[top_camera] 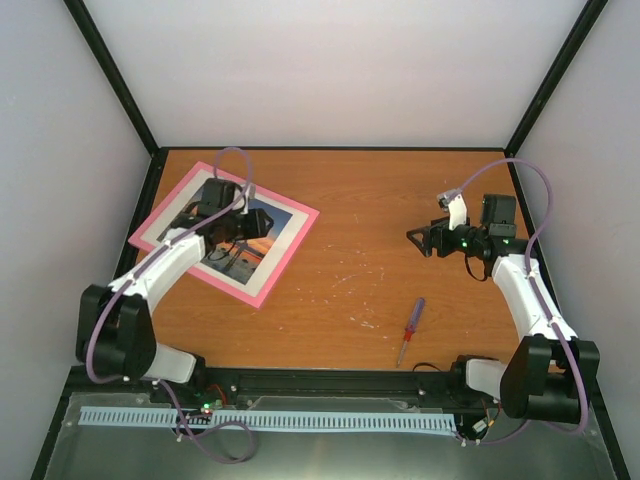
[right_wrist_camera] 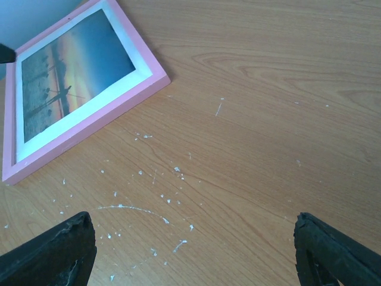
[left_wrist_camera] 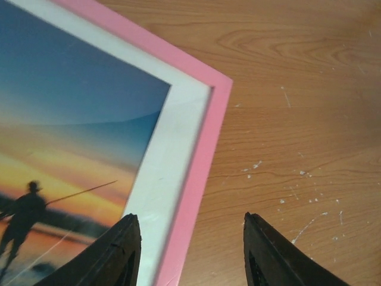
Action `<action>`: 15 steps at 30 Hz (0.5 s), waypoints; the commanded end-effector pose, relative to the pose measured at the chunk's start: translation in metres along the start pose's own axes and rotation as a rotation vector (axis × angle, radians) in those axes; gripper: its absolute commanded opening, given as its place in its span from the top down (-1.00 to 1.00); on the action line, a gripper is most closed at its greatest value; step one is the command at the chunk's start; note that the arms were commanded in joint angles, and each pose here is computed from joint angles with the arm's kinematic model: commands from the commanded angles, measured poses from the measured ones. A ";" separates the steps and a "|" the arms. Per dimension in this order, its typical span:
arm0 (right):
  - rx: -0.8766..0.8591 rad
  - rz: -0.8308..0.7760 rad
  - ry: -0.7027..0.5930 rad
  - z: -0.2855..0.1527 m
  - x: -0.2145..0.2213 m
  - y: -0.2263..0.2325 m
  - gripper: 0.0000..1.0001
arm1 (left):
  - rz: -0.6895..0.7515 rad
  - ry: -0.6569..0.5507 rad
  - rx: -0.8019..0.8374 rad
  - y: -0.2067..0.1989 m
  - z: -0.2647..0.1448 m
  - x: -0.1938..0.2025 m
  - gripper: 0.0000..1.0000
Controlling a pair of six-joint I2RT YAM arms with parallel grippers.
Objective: Take the photo out of the frame
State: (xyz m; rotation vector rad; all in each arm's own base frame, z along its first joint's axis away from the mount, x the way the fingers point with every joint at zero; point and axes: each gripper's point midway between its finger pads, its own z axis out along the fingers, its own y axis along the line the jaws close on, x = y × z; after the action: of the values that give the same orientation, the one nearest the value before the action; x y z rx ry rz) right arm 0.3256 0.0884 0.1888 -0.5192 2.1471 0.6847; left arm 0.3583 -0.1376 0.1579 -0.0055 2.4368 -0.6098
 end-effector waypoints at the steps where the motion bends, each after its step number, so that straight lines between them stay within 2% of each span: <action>1: -0.039 -0.034 -0.004 -0.002 0.001 0.011 -0.77 | 0.090 0.001 0.003 -0.026 0.019 -0.018 0.03; 6: -0.052 -0.033 0.007 0.000 0.004 0.013 -0.76 | 0.129 0.061 -0.043 -0.034 0.053 -0.018 -0.02; 15: -0.053 -0.027 0.022 0.002 0.006 0.011 -0.76 | 0.197 0.165 -0.004 -0.056 0.112 -0.023 0.00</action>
State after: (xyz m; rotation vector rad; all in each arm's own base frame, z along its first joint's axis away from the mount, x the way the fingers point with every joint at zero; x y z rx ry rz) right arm 0.3189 0.0938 0.1867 -0.5551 2.1499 0.7176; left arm 0.4213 -0.2103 0.1177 0.1928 2.5517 -0.5416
